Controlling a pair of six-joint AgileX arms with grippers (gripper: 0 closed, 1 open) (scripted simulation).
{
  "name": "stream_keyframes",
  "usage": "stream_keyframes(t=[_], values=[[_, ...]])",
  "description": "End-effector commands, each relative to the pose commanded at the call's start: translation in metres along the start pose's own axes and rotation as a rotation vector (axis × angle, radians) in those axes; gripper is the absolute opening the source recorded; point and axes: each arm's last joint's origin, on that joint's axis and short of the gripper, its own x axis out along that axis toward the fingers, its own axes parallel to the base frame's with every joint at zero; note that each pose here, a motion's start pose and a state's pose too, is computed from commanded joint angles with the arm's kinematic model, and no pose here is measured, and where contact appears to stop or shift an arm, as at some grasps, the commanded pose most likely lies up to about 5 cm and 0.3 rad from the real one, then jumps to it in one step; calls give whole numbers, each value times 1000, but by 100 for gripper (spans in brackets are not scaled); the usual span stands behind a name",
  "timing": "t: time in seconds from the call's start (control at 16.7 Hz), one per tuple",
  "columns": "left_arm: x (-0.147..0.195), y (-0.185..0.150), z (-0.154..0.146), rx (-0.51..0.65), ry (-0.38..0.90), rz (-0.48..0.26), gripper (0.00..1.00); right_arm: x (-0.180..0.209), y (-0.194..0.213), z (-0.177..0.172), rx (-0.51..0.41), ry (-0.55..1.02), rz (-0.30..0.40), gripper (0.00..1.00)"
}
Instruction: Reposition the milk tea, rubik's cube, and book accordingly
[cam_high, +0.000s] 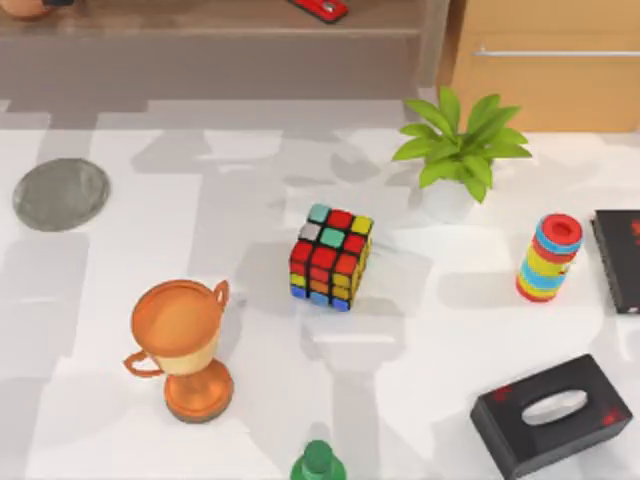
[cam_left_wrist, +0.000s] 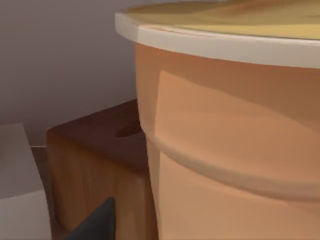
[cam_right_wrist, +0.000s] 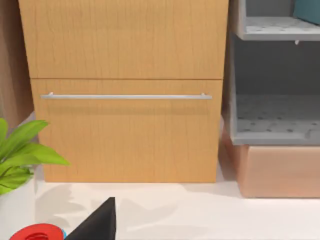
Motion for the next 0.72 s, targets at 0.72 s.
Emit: stream_keyframes(t=[0.72], values=[[30,0,-1,0,0,0,77,0,0,0,0,0,0,100]])
